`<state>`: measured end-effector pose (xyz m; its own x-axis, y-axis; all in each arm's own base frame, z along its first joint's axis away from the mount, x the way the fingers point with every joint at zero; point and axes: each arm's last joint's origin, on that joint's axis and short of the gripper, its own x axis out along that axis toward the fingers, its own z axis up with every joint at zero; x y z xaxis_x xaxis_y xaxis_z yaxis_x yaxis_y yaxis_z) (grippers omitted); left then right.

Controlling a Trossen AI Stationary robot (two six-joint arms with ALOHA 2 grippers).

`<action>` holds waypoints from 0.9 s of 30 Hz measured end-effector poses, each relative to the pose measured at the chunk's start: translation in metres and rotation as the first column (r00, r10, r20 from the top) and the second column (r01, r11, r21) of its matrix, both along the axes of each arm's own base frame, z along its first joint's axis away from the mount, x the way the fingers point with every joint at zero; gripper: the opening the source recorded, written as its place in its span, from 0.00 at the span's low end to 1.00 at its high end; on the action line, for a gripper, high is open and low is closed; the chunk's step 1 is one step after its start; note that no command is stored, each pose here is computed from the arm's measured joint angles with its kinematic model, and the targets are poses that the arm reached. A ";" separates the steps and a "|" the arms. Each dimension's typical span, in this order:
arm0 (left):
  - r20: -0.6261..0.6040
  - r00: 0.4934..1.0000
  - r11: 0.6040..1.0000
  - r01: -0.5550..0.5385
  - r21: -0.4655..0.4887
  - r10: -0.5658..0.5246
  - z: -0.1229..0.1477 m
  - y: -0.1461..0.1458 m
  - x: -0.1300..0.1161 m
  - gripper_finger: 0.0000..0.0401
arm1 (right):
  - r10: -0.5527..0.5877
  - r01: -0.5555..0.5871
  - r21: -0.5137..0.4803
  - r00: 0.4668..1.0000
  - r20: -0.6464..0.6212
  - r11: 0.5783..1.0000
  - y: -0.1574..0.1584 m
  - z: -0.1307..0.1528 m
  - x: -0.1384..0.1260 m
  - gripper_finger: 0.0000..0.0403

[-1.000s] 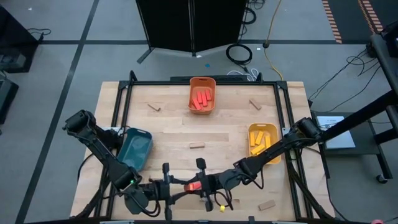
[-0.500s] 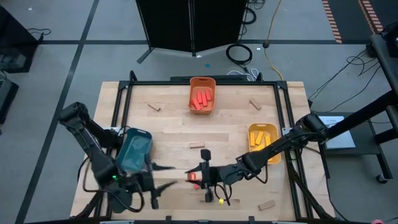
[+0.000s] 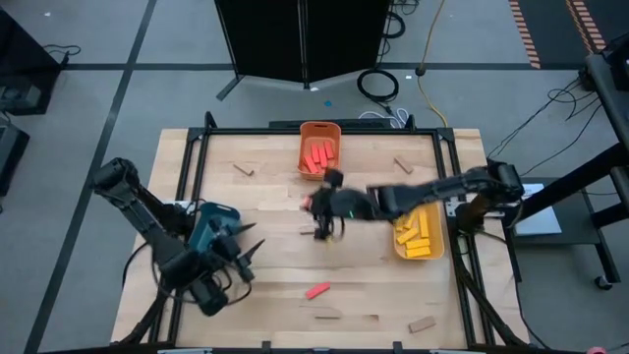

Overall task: Sort blocks
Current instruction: Put the left orange block into the orange bin

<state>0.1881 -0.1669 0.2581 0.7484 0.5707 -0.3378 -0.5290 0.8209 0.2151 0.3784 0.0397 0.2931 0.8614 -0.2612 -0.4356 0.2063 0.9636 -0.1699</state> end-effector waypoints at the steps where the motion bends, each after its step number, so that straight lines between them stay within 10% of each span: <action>1: 0.001 1.000 1.000 -0.017 -0.007 0.017 -0.007 0.004 0.003 0.55 | -0.017 0.017 0.014 1.000 -0.026 1.000 -0.015 -0.002 0.000 0.24; 5: -0.117 0.993 0.998 0.020 -0.059 -0.027 -0.034 0.017 0.023 0.55 | -0.078 0.087 0.082 0.992 -0.103 0.993 -0.071 -0.013 0.000 0.24; 12: -0.123 0.895 0.900 0.411 -0.142 -0.428 -0.053 0.043 0.069 0.55 | -0.236 0.250 0.148 0.966 -0.108 0.957 -0.154 -0.019 -0.013 0.24; 27: 0.056 0.827 0.829 0.560 0.000 -0.559 -0.050 0.097 0.082 0.55 | -0.349 0.398 0.188 0.904 -0.248 0.898 -0.228 -0.081 -0.016 0.35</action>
